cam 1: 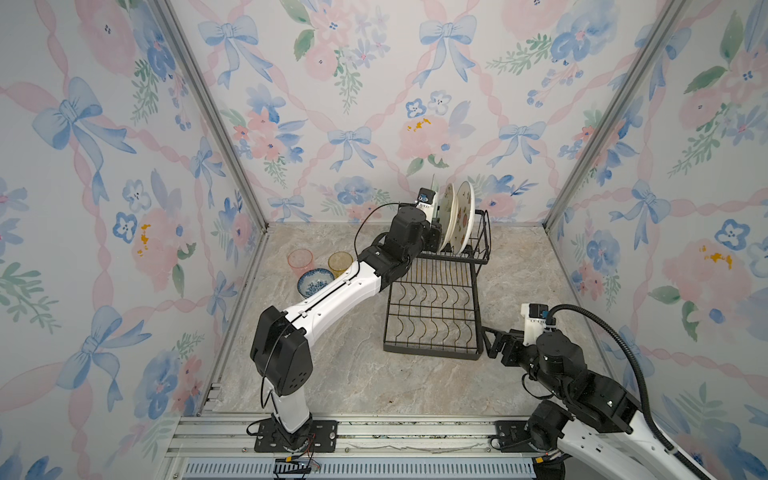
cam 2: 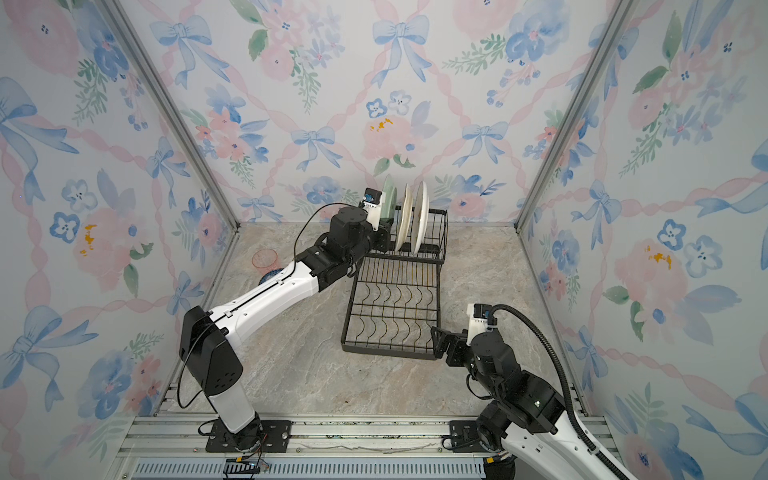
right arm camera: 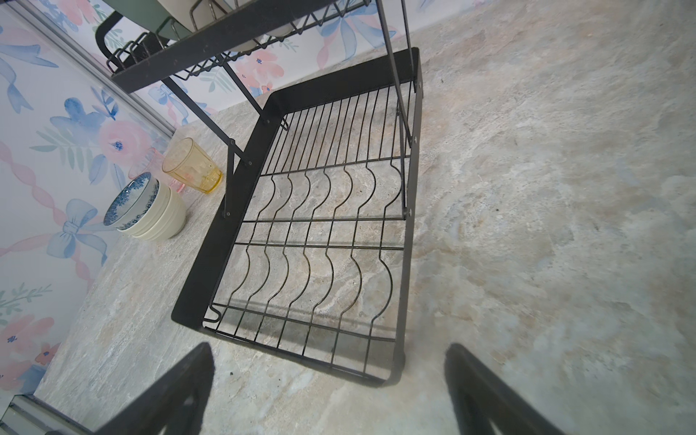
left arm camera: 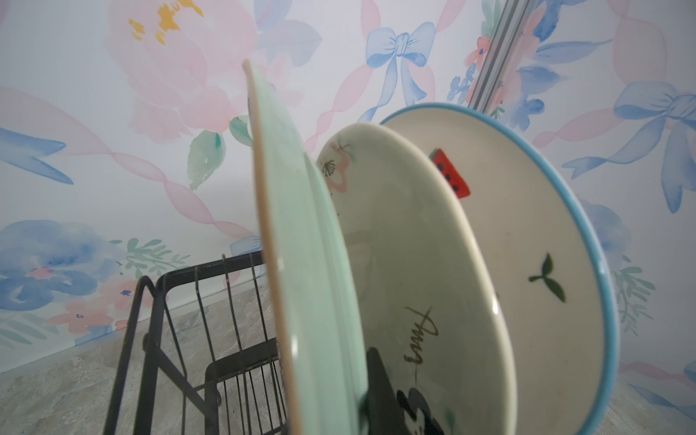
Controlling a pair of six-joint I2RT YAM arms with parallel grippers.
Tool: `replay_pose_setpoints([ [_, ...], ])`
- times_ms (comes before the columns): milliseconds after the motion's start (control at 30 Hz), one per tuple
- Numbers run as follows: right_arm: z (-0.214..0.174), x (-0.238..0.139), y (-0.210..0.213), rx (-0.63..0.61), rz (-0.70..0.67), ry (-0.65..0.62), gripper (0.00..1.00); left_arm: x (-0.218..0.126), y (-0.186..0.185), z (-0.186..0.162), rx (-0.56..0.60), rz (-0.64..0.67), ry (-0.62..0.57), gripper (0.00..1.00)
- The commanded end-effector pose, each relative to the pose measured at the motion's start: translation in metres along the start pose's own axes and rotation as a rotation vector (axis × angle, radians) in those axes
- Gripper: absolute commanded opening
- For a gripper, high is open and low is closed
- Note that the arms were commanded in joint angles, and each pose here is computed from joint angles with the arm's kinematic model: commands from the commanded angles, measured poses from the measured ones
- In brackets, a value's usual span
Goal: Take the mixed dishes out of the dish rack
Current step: 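Lift the green plate up out of the rack with the left gripper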
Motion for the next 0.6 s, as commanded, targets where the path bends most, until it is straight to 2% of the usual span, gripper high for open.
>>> replay_pose_setpoints([
  [0,-0.003,0.001,-0.004,0.016,-0.025,-0.001,0.97,-0.047,-0.026,0.077,0.003,-0.12,-0.286,0.0],
  [333,-0.002,0.001,-0.004,0.014,-0.023,-0.002,0.97,-0.072,-0.026,0.091,0.028,-0.108,-0.349,0.0],
  [567,0.002,0.001,-0.002,0.018,-0.018,-0.002,0.97,-0.103,-0.025,0.097,0.039,-0.115,-0.385,0.0],
])
Point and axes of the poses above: each gripper's point midway between its finger pads, its own x axis out along the fingers, its own y axis along the line the jaws close on, z = x × y, the point moved 7 cm from there along -x, back along the fingers, and after that the axes turned 14 degrees about -x, right-handed, at the moved point
